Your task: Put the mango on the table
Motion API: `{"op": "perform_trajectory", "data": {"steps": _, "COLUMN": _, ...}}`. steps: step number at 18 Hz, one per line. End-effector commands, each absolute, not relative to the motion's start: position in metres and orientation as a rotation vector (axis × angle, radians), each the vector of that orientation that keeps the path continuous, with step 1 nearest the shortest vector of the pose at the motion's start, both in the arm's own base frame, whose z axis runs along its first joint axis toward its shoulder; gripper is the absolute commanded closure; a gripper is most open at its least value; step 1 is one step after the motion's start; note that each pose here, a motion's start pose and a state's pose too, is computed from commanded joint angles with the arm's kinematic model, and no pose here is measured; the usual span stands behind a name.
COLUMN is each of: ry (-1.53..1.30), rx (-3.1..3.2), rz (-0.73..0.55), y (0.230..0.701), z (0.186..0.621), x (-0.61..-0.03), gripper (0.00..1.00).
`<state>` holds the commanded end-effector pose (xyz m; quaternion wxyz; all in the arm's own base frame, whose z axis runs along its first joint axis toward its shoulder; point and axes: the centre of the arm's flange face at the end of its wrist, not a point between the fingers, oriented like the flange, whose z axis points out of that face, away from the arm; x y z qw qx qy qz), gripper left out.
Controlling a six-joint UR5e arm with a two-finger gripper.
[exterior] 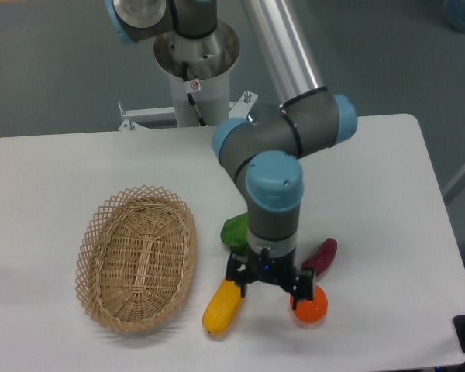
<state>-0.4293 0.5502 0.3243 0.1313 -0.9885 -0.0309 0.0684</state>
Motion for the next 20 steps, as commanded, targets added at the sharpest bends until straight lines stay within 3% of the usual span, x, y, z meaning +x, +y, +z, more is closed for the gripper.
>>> {"op": "perform_trajectory", "data": {"steps": 11, "ry": 0.140, "rx": -2.931, "rz": 0.235, "y": 0.470, "z": 0.381, "x": -0.472, "gripper": 0.00}}
{"op": "perform_trajectory", "data": {"steps": 20, "ry": 0.260, "rx": -2.965, "rz": 0.204, "y": 0.411, "z": 0.391, "x": -0.502, "gripper": 0.00}}
